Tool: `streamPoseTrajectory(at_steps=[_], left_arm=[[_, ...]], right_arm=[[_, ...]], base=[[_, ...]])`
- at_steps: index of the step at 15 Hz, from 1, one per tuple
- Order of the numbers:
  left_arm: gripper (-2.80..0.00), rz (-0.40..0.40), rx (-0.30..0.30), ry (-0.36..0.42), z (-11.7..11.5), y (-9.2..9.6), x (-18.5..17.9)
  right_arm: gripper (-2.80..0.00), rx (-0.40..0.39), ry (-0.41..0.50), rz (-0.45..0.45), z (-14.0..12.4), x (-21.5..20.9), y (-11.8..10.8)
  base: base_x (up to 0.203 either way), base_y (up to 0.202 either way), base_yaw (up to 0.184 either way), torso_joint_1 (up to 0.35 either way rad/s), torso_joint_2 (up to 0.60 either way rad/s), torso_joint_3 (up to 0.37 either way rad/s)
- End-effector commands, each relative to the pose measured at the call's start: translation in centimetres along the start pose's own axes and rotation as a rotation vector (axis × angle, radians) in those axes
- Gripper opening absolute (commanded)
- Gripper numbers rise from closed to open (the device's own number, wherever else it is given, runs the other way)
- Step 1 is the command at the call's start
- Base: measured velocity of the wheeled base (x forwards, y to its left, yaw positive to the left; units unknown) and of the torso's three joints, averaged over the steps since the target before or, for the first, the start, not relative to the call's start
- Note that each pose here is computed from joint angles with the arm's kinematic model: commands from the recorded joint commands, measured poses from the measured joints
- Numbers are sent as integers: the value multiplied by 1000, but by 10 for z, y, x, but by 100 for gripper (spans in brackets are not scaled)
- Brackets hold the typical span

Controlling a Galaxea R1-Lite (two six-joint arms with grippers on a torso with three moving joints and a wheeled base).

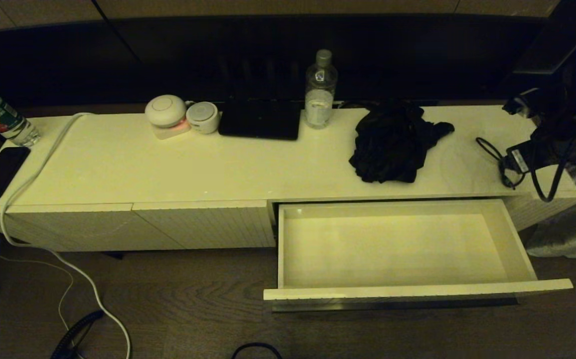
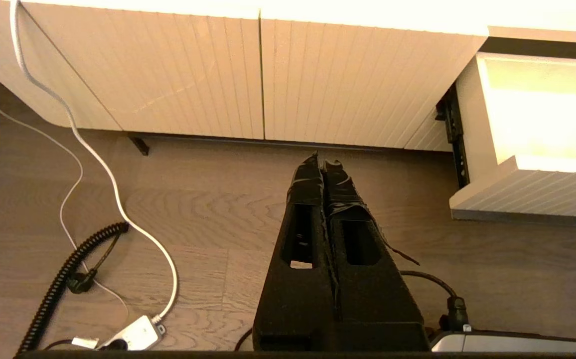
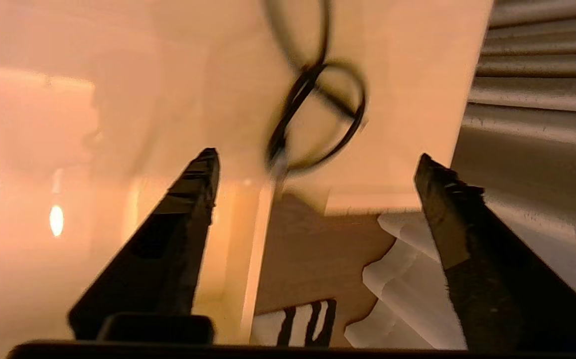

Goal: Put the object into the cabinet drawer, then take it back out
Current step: Take the data cable out of the drawer and put it on the table, then close the drawer

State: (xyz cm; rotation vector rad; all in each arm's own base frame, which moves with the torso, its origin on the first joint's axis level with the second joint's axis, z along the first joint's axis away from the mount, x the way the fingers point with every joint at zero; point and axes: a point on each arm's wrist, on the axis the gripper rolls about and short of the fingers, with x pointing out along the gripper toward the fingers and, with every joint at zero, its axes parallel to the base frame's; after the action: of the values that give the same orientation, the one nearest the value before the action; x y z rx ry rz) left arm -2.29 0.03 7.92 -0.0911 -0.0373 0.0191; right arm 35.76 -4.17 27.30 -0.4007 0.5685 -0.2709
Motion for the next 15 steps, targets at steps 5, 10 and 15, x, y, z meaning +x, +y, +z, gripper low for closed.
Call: streamPoseTrajectory(at_steps=[5, 10, 15], left_arm=[[-280, 1, -1, -2, 0, 0, 0], [-280, 1, -1, -2, 0, 0, 0], [-280, 1, -1, -2, 0, 0, 0]], right_arm=[[-280, -305, -49, 234, -67, -93, 16], [-280, -532, -87, 472, -135, -113, 40], [-280, -642, -107, 689, -182, -123, 73]], base=[[0, 0, 0, 0, 0, 0], [0, 0, 0, 0, 0, 0], [0, 0, 0, 0, 0, 0]])
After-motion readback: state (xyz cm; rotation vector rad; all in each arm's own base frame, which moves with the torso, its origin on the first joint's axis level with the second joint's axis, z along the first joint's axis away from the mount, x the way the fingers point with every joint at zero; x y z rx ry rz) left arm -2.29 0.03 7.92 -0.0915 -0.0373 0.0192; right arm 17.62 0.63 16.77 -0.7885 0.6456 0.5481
